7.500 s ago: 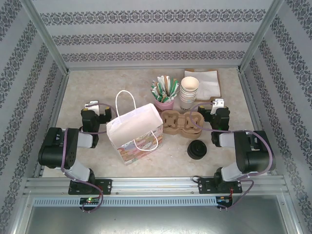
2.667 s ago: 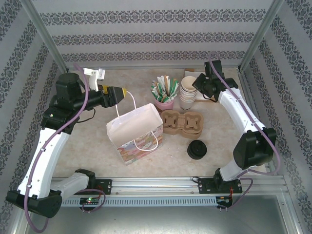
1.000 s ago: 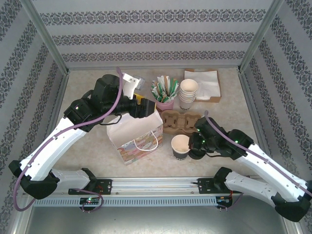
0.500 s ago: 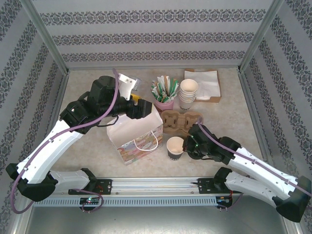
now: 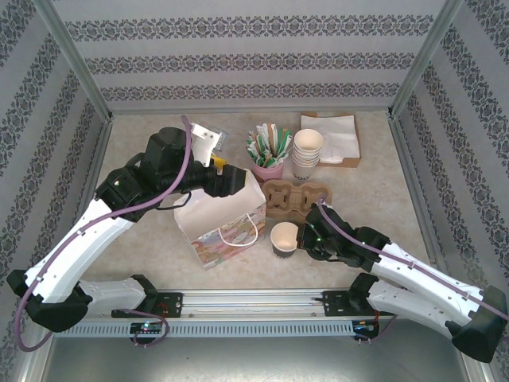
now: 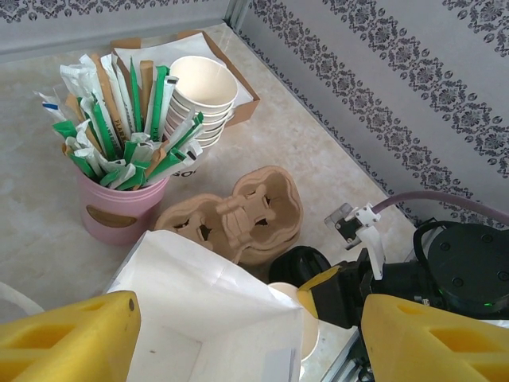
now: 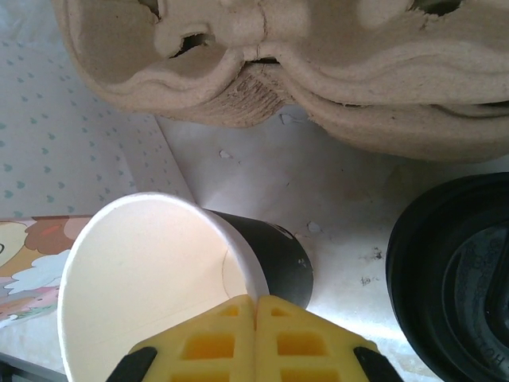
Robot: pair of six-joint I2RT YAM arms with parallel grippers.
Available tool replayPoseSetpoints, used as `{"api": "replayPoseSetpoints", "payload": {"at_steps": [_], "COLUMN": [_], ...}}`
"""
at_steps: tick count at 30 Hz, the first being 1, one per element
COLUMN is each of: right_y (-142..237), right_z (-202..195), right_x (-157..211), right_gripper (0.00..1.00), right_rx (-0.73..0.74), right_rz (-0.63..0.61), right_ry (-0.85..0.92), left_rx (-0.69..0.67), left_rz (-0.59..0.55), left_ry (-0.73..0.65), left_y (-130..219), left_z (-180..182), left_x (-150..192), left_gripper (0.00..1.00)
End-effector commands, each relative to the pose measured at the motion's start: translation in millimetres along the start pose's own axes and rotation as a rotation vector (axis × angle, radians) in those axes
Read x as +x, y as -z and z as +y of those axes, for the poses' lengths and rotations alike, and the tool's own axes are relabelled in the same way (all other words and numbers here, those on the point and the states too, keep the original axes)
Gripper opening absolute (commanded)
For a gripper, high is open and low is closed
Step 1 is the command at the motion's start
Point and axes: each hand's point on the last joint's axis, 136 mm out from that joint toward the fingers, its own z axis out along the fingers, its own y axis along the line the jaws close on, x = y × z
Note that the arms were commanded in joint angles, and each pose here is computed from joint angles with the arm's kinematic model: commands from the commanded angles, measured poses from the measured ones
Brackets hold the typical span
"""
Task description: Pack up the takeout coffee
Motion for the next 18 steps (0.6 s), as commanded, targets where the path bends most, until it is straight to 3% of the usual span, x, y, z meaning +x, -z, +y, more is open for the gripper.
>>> {"api": "replayPoseSetpoints", "payload": {"at_steps": [1,4,10,17,18], "right_y": [-1.4,-0.4,7.5,44.6,50.8], "right_z": [-4.9,-6.6,-6.4,-21.9,-28.8], "right_x": [-1.1,-0.1,-6.6,-28.9,-31.3], "right_gripper": [0.10,0.16,0.43,0.49,0.59], "right_rx": [0.026,0.031,0.038,0.158,0.194], "right_rz": [-0.019,-0.016,-0.043,-0.126,-0.136], "right_ry": [0.046,0.050,0.059,0.027,0.014], "left_rx": [0.000,0.002,0.010,0.004,0.003], "left_rz": [0.005,0.004,0.016,0.024,0.027], "left_ry": [0.003,0.003,0.006,-0.001,-0.002], "left_y": [4.3,3.1,1.9,1.5,1.3], "left_z": [-1.9,-2.1,-3.8,-2.7,-2.6], "left_x": [5.1,4.7,5.0,6.0,6.3], "left_gripper": [0.74,0.74,0.74,0.74,0.74]}}
